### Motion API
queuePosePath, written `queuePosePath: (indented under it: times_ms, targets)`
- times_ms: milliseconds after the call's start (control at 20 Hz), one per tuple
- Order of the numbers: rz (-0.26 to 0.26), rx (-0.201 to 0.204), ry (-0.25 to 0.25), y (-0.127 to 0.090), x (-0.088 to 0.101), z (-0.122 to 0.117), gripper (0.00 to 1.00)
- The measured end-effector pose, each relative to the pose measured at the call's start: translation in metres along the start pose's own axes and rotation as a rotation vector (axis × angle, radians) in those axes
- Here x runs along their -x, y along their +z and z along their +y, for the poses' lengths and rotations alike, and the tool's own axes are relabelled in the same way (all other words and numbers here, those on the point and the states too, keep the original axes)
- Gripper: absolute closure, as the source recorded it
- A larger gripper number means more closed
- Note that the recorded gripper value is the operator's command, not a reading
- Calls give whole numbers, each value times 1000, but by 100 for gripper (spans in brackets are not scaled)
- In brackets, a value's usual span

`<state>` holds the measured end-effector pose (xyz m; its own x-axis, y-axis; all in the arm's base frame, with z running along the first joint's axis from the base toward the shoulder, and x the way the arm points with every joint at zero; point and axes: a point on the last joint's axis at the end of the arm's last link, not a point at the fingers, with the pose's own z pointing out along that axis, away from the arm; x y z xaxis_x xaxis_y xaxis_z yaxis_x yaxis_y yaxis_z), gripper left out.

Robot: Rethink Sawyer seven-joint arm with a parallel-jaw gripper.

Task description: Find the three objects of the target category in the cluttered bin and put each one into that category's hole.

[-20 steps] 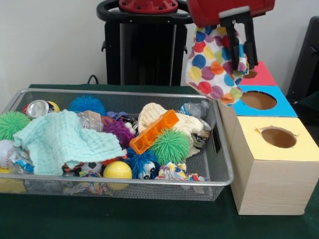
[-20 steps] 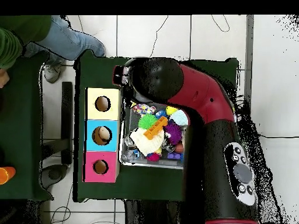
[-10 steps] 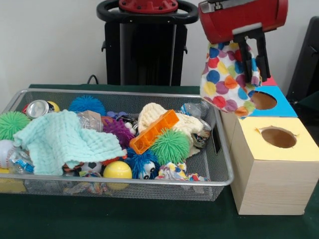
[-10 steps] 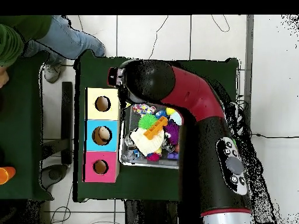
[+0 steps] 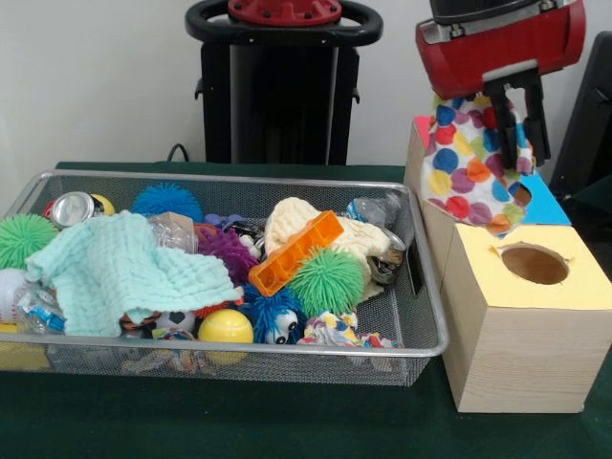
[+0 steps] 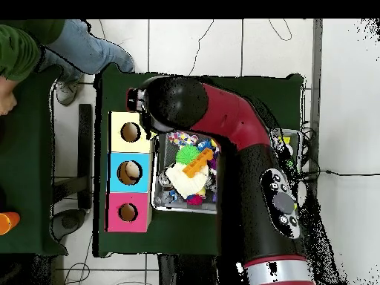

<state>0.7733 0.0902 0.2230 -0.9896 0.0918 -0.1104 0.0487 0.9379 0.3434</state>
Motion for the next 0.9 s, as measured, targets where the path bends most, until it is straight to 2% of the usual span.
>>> queuePosePath:
  times_ms: [250,450,700,900]
  targets:
    - [20,6,-29,18,-5,21,100]
    - [32,9,-54,43,-13,41,100]
    - [15,7,-66,65,-17,50,100]
    - [9,4,-65,75,-19,48,100]
